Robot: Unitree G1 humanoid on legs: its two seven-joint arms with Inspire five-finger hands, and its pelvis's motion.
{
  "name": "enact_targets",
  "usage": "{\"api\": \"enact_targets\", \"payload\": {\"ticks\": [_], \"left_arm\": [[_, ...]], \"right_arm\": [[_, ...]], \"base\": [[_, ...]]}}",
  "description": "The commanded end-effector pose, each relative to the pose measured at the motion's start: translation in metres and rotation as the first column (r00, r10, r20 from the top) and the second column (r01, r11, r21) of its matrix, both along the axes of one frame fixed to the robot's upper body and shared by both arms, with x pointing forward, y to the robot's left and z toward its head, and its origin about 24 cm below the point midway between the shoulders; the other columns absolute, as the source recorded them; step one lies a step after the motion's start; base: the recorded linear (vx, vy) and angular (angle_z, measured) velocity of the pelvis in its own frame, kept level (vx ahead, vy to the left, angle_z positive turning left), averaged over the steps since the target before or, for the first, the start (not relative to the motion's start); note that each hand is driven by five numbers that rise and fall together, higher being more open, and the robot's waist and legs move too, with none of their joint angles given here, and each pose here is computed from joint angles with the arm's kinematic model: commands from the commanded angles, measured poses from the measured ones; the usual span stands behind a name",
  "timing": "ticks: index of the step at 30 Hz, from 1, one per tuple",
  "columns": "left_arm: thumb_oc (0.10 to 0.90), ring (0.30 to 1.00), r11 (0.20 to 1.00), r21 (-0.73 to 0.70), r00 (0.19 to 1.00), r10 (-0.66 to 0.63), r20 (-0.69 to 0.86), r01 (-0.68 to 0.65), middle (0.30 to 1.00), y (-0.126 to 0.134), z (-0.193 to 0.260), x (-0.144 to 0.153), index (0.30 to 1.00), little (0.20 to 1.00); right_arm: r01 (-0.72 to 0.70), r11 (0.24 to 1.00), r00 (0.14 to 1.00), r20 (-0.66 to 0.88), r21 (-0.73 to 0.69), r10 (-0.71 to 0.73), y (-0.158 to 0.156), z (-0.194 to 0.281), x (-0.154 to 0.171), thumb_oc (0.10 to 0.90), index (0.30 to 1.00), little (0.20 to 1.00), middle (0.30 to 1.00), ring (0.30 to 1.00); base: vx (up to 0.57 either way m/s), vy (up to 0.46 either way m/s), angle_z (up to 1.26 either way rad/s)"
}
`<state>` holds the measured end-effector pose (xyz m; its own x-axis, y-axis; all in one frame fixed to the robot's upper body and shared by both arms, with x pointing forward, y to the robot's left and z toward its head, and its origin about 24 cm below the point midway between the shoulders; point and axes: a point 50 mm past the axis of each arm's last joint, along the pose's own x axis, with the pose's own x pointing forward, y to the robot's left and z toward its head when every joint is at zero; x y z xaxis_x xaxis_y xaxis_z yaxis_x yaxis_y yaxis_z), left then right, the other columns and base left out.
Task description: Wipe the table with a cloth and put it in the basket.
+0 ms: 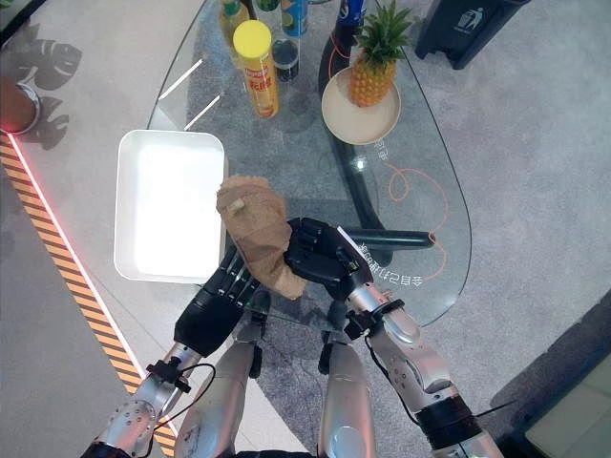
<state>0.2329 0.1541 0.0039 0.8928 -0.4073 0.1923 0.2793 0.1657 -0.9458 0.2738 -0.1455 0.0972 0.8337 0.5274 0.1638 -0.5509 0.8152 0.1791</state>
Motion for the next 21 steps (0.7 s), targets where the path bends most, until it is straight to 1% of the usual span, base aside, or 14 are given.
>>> {"api": "enact_targets", "payload": {"ticks": [1,8,12,14,15,17,19,21], "left_arm": [[0.800,0.900,0.992,-0.110,0.976,-0.043,0.211,0.068,0.900,-0.004,0.037,-0.004,0.900,0.900],[0.800,0.900,0.983,-0.128,0.944,-0.085,0.318,0.132,0.900,-0.004,0.055,-0.001,0.900,0.900],[0.800,0.900,0.986,-0.076,0.931,-0.115,0.346,0.150,0.900,-0.006,0.062,0.000,0.900,0.900],[0.800,0.900,0.991,-0.028,0.931,-0.113,0.346,0.130,0.900,-0.007,0.065,0.002,0.900,0.900],[0.800,0.900,0.994,0.024,0.930,-0.112,0.350,0.110,0.900,-0.007,0.067,0.004,0.900,0.900],[0.800,0.900,0.992,0.051,0.921,-0.123,0.369,0.112,0.900,-0.010,0.070,0.006,0.900,0.900],[0.800,0.900,0.991,0.058,0.917,-0.134,0.376,0.120,0.900,-0.012,0.072,0.006,0.900,0.900],[0.800,0.900,0.986,0.098,0.905,-0.164,0.391,0.136,0.900,-0.016,0.076,0.006,0.900,0.900]], "right_arm": [[-0.242,0.968,0.911,0.358,0.064,0.204,0.025,0.067,-0.024,0.100,0.300,0.200,0.300,0.300],[-0.223,0.974,0.919,0.339,0.031,0.200,0.024,0.062,-0.022,0.100,0.300,0.200,0.300,0.300],[-0.259,0.966,0.912,0.326,-0.009,0.248,0.029,0.060,-0.024,0.100,0.300,0.200,0.300,0.300],[-0.283,0.958,0.908,0.309,-0.046,0.283,0.034,0.057,-0.025,0.100,0.300,0.200,0.300,0.300],[-0.301,0.949,0.903,0.292,-0.087,0.314,0.039,0.055,-0.027,0.100,0.300,0.200,0.300,0.300],[-0.328,0.936,0.899,0.263,-0.129,0.351,0.046,0.050,-0.029,0.100,0.300,0.200,0.300,0.300],[-0.329,0.931,0.900,0.244,-0.160,0.360,0.048,0.046,-0.029,0.100,0.300,0.200,0.300,0.300],[-0.334,0.920,0.899,0.223,-0.203,0.376,0.051,0.041,-0.029,0.100,0.300,0.200,0.300,0.300]], "base": [[0.00,-0.011,-0.07],[0.00,-0.006,-0.02],[0.00,0.000,0.00],[0.00,0.000,0.00],[0.00,0.000,0.00],[0.00,0.033,-0.01],[0.00,0.018,0.00],[0.00,0.038,0.00]]}}
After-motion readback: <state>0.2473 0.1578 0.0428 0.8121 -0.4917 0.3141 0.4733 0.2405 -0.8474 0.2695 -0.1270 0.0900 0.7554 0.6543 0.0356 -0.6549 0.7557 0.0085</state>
